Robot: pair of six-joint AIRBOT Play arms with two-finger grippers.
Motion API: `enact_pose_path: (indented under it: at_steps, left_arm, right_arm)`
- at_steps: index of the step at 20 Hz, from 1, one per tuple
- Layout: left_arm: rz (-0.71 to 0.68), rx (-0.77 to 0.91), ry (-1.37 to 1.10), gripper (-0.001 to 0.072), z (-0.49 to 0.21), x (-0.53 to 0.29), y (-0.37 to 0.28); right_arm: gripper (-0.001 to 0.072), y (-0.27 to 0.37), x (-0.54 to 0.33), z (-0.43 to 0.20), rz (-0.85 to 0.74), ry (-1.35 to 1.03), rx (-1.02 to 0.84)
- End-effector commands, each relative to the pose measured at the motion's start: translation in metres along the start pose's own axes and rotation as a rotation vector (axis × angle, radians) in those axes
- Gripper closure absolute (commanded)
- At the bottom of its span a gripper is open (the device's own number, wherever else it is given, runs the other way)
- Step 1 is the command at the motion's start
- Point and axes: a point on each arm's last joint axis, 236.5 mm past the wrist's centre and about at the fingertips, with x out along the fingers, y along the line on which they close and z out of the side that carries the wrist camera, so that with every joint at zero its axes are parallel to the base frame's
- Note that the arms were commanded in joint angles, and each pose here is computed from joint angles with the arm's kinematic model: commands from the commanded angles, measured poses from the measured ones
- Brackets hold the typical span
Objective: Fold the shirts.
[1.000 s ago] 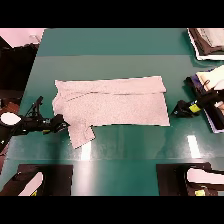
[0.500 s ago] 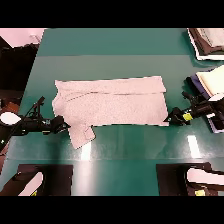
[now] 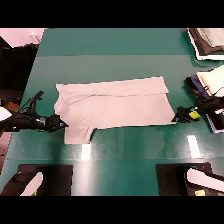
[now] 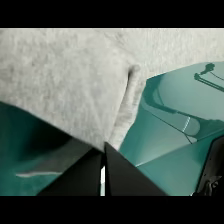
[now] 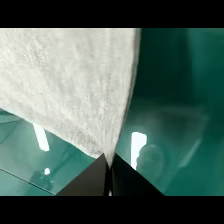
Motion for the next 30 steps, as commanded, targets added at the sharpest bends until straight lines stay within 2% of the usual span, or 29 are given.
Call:
enact_pose_path:
  at_steps: [1, 5, 10, 14, 22, 26, 27, 28, 29, 30]
  left_arm:
    - [-0.016, 0.051, -0.007, 0.0688, -0.018, -0.023, -0.02]
    - [-0.086, 0.084, -0.059, 0.0687, -0.02, -0.035, -0.045]
    - [-0.043, 0.091, -0.334, 0.0687, 0.044, -0.047, -0.038]
    - [0.031, 0.081, -0.454, 0.0686, 0.08, -0.051, -0.017]
    - [0.116, -0.031, -0.524, 0.0685, 0.135, -0.023, 0.035]
    - [0.112, -0.052, -0.575, 0.0685, 0.157, -0.014, 0.046]
    - [0.113, -0.062, -0.585, 0.0622, 0.161, -0.014, 0.049]
    - [0.113, -0.073, -0.596, 0.0351, 0.164, -0.014, 0.05]
    - [0.099, -0.086, -0.6, 0.0144, 0.166, -0.014, 0.048]
    - [0.091, -0.085, -0.604, 0.0164, 0.168, -0.016, 0.045]
  right_arm:
    - [0.0699, -0.017, -0.039, -0.015, -0.151, -0.067, -0.014]
    - [0.07, -0.01, -0.059, -0.013, -0.139, -0.209, -0.001]
    - [0.0699, 0.025, -0.086, 0.039, -0.078, -0.376, -0.071]
    - [0.0699, 0.043, -0.081, 0.09, -0.086, -0.397, -0.146]
    - [0.0698, 0.055, -0.049, 0.162, -0.071, -0.35, -0.156]
    - [0.0694, 0.057, -0.037, 0.191, -0.062, -0.349, -0.139]
    - [0.0637, 0.055, -0.034, 0.196, -0.057, -0.35, -0.104]
    - [0.0375, 0.054, -0.032, 0.2, -0.051, -0.346, -0.093]
    - [0.0151, 0.056, -0.03, 0.203, -0.029, -0.338, -0.085]
    - [0.0126, 0.057, -0.032, 0.204, -0.007, -0.332, -0.076]
